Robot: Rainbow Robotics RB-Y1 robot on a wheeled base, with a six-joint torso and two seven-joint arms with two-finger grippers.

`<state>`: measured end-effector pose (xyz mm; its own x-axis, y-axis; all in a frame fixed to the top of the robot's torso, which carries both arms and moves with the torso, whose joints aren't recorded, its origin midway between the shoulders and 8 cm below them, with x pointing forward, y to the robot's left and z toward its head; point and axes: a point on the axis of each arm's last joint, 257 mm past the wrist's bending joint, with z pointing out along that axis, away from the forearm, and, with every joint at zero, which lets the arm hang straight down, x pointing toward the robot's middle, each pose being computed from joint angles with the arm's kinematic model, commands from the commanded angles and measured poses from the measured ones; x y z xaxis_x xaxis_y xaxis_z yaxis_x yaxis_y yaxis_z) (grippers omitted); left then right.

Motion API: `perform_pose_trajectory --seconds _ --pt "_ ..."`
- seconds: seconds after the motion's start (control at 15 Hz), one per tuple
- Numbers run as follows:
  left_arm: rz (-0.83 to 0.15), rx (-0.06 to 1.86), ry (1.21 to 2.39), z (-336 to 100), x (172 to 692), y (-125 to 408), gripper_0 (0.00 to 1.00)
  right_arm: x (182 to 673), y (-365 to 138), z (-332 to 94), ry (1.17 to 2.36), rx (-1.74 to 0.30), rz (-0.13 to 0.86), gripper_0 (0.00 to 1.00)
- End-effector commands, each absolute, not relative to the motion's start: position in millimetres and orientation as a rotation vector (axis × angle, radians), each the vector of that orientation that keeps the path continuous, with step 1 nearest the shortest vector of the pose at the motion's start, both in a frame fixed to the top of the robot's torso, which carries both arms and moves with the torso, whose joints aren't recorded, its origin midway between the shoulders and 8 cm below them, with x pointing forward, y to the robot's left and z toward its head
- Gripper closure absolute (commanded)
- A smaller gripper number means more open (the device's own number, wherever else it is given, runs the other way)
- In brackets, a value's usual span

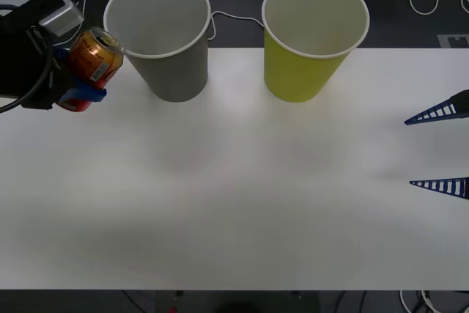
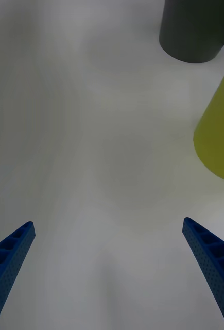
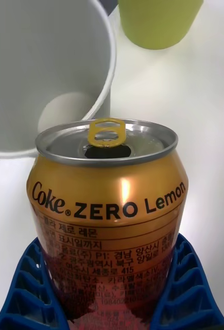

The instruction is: Put the can into the green bin and the plastic bottle into the gray bin

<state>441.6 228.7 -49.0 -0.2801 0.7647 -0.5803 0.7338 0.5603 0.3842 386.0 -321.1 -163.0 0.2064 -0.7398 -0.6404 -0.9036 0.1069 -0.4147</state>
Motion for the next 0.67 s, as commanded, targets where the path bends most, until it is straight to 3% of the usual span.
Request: perform_pose_trajectory --seconds 0.07,0.33,0.67 --pt "0.008 1.254 2.012 -29.8 445.1 199.5 1.00 386.0 -321.1 -163.0 1.567 -1.665 0.253 0.00" --pt "-0.083 1.299 1.974 8.4 452.2 158.0 1.00 386.0 -321.1 -163.0 1.567 -1.665 0.253 0.00" --pt "-0.069 1.393 1.947 40.8 469.9 106.9 1.00 386.0 -321.1 -163.0 1.567 -1.665 0.253 0.00"
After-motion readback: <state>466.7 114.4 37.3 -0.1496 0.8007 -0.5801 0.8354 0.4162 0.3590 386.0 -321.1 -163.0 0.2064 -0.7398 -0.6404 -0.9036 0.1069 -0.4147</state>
